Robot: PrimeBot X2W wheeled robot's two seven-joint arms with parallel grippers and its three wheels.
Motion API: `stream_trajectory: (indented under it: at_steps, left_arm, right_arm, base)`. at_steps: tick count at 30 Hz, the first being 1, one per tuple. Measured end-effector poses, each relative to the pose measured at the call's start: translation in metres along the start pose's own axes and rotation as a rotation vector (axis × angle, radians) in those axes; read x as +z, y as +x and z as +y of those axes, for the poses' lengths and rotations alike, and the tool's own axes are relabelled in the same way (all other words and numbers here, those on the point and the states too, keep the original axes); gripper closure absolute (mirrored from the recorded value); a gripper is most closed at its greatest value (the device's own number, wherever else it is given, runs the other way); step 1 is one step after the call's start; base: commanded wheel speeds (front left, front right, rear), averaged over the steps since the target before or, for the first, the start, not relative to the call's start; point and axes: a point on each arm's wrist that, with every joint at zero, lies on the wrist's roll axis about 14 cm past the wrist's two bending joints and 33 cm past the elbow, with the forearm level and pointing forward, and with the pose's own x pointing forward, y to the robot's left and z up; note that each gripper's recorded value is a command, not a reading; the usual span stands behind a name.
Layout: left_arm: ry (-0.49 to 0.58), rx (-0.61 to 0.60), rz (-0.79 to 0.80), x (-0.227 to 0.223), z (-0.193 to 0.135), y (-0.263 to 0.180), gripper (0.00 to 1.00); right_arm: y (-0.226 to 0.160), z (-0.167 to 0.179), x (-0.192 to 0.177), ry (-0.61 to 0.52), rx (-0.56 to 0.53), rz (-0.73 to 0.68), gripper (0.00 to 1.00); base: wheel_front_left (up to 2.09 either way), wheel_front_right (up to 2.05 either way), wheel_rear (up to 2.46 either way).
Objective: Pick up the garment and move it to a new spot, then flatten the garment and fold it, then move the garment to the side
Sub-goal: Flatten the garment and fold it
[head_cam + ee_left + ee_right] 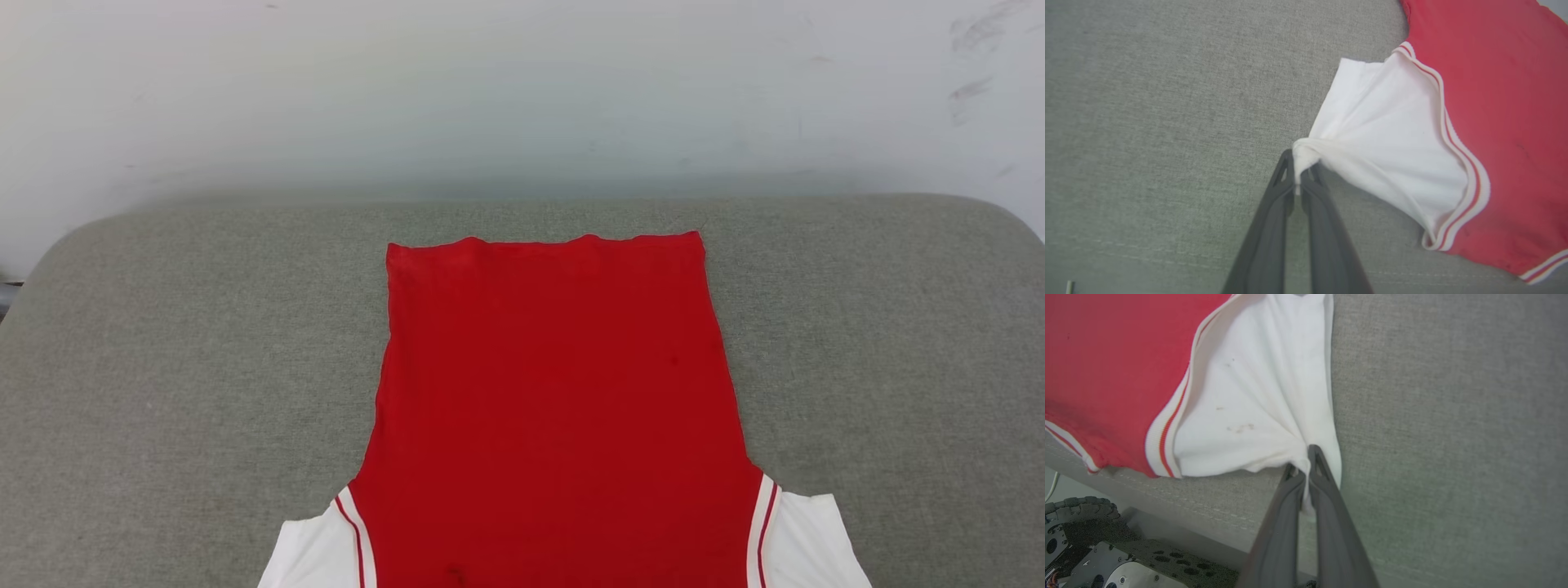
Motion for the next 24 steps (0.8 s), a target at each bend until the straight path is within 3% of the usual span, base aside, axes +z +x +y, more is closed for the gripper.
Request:
stream_trajectory:
  at_steps: [2, 3, 4, 10, 18, 24]
  left_arm:
    - [-0.001, -0.002, -0.002, 0.0, -0.002, 0.001, 1.0]
    - [-0.001, -0.006, -0.01, 0.002, -0.003, 0.003, 1.0]
    - [-0.001, -0.013, -0.017, 0.004, -0.005, 0.004, 1.0]
    - [0.004, -0.027, -0.048, 0.014, -0.009, 0.009, 1.0]
    - [0.009, -0.045, -0.092, 0.025, -0.018, 0.015, 1.0]
    - [0.003, -0.049, -0.124, 0.036, -0.023, 0.022, 1.0]
  right_arm:
    - [0.003, 0.002, 0.004, 0.007, -0.006, -0.023, 0.58]
    - [0.004, 0.003, 0.007, 0.015, -0.009, -0.034, 0.04]
    - [0.005, 0.003, 0.011, 0.02, -0.014, -0.055, 0.0]
    - [0.006, -0.016, 0.044, 0.002, -0.078, -0.182, 0.0]
    - [-0.001, -0.053, 0.166, -0.11, -0.18, -0.498, 0.0]
    - [0.003, -0.052, 0.262, -0.186, -0.171, -0.649, 0.0]
  base:
    - [0.0, 0.0, 0.0]
    - [0.0, 0.0, 0.0]
    - [0.0, 0.0, 0.0]
    - [0.0, 0.0, 0.0]
    - [0.0, 0.0, 0.0]
    - [0.0, 0.0, 0.0]
